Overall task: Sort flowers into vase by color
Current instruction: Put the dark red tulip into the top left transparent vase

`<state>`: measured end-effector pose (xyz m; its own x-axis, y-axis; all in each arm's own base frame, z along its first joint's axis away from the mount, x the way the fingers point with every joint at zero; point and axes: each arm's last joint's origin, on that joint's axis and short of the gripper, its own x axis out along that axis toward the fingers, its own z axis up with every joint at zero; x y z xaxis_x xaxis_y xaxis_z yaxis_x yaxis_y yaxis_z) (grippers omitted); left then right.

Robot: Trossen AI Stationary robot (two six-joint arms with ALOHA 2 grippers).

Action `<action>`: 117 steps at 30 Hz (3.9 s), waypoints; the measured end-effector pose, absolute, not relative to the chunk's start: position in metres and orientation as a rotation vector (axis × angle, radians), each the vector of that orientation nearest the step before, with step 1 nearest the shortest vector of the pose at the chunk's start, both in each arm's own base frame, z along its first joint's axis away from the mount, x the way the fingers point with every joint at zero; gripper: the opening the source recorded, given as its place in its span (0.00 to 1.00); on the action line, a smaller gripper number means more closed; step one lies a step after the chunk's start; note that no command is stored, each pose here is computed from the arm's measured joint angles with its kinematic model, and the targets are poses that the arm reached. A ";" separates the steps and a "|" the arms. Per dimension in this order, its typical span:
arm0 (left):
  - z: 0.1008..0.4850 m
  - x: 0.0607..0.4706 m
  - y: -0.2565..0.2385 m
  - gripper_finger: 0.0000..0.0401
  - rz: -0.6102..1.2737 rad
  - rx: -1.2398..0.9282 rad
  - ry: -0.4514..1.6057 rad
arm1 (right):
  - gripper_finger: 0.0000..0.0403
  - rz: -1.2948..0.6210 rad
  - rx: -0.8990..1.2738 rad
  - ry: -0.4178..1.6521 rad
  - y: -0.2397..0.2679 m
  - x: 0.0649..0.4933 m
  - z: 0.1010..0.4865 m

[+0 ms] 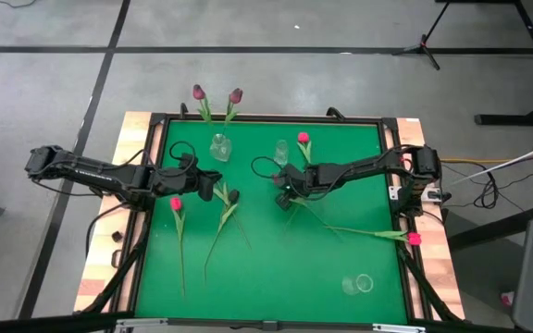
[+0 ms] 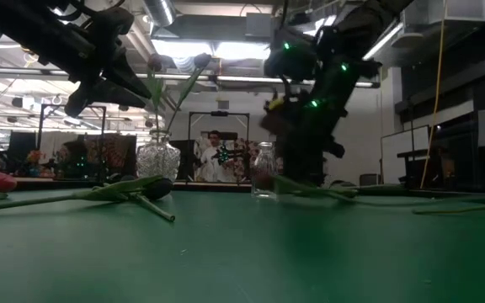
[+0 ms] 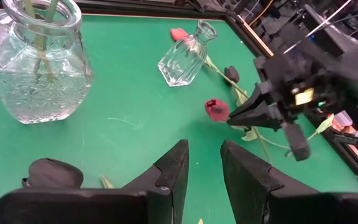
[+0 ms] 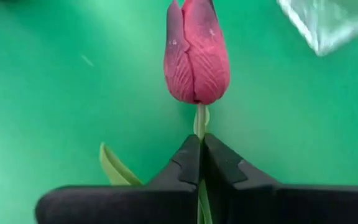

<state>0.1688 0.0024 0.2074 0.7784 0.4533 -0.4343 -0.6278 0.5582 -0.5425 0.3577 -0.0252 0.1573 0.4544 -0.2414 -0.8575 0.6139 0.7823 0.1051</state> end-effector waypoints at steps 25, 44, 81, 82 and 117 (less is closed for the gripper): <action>0.250 0.182 0.001 0.23 0.424 -0.689 -0.107 | 0.01 -0.383 0.144 0.197 -0.031 0.417 0.382; 0.265 0.182 0.010 0.23 0.381 -0.536 -0.222 | 0.02 -0.214 0.267 -0.122 -0.050 0.434 0.398; 0.265 0.196 0.019 0.15 0.198 -0.415 -0.232 | 0.03 -0.113 0.329 -0.205 -0.048 0.445 0.393; 0.266 0.195 0.019 0.14 0.195 -0.415 -0.245 | 0.03 -0.113 0.329 -0.204 -0.048 0.445 0.393; 0.270 0.188 0.025 0.00 0.435 -0.354 -0.294 | 0.23 -0.087 0.283 -0.111 -0.054 0.445 0.386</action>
